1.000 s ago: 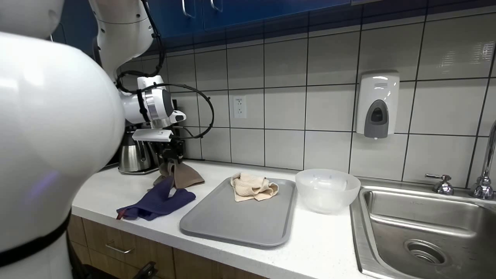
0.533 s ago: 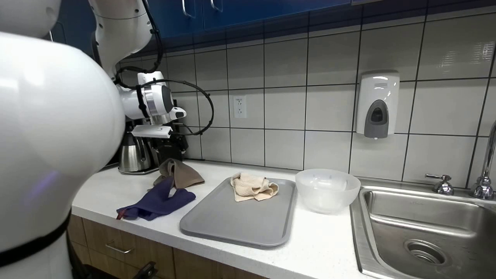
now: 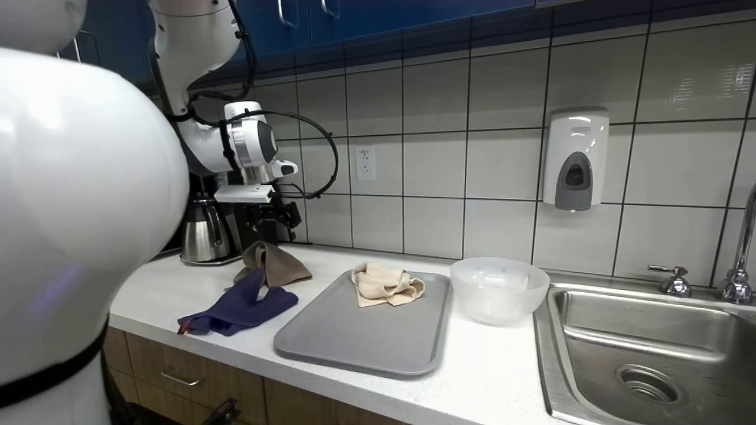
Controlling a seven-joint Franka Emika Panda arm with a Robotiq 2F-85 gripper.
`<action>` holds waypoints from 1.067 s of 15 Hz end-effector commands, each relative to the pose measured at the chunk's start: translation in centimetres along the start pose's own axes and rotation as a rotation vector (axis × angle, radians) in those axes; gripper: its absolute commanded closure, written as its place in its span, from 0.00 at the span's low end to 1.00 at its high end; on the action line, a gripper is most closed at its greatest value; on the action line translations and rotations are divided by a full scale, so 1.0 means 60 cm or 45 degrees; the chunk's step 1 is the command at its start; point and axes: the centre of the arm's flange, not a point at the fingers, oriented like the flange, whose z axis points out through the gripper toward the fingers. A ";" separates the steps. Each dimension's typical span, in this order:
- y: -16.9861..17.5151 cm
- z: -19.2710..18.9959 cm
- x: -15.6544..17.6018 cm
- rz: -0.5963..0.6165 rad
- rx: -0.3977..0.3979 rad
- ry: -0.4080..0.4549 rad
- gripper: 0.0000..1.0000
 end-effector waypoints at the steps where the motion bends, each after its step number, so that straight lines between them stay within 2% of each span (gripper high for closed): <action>1: 0.021 -0.013 -0.005 0.025 -0.011 -0.028 0.00; 11: 0.026 -0.011 -0.005 0.081 0.006 -0.032 0.00; 16: 0.021 0.005 0.002 0.051 0.005 -0.016 0.00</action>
